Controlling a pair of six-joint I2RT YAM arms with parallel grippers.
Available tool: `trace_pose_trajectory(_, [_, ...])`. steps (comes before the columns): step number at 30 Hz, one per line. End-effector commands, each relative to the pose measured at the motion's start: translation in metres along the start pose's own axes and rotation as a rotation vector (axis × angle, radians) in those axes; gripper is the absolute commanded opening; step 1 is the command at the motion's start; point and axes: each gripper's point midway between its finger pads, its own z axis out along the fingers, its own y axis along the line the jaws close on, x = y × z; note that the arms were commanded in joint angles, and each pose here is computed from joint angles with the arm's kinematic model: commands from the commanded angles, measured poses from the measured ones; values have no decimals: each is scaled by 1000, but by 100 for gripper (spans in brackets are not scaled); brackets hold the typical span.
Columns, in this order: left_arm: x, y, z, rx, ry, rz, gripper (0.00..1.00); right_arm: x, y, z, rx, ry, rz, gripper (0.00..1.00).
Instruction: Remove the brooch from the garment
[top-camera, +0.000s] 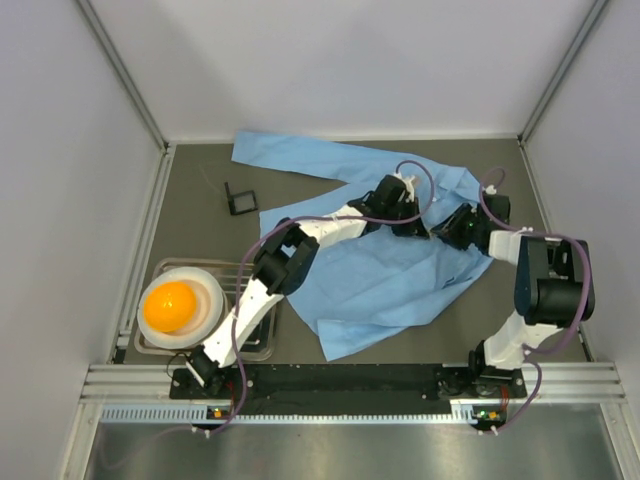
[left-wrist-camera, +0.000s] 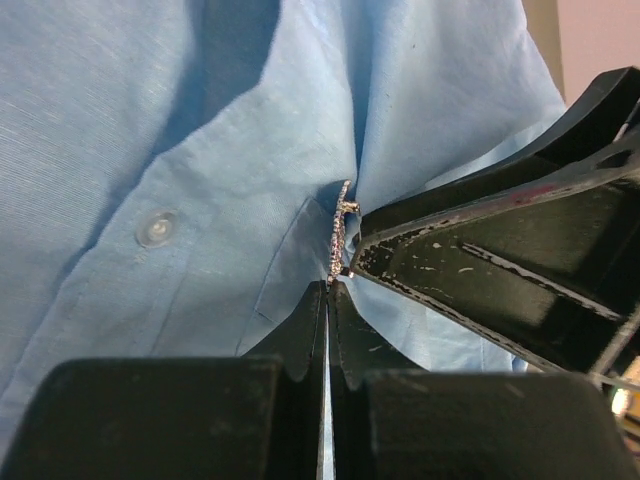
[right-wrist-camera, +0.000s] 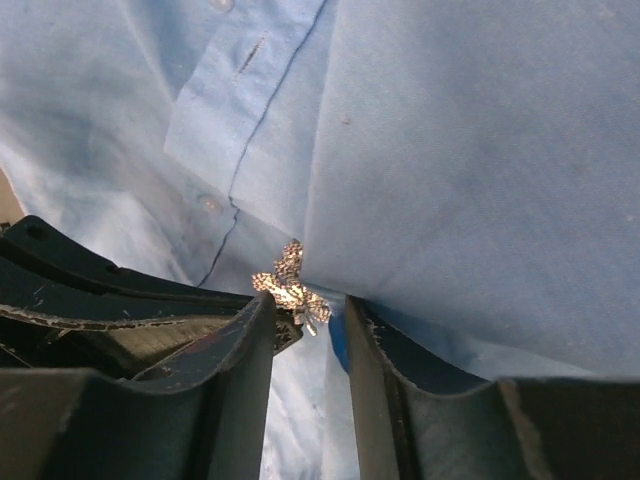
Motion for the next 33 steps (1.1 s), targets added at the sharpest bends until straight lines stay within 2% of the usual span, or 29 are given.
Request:
trace_pose_trajectory(1, [-26,-33,-20,-47,-75,137,0,-23,25,-23,-52,-77,-54,38])
trace_pose_trajectory(6, [-26,-42,-17,-46,-95,150,0,-35,31,-36,-42,-134,-54,48])
trace_pose_trajectory(10, [-26,-44,-18,-49,-96,139,0,-41,41,-34,-68,-119,-30,48])
trace_pose_trajectory(14, [-30,-47,-20,-53,-107,141,0,-32,41,-16,-92,-42,-2,39])
trace_pose_trajectory(17, [-31,-48,-21,-64,-110,143,0,-29,39,-13,-99,-41,0,33])
trace_pose_trajectory(23, [-30,-51,-19,-68,-106,143,0,-25,29,-10,-62,-37,-9,28])
trace_pose_trajectory(30, [-30,-56,-17,-55,-103,144,0,-15,19,-5,-34,-10,-5,30])
trace_pose_trajectory(33, [-32,-61,-17,-41,-108,139,5,-14,17,-5,-26,-12,-2,31])
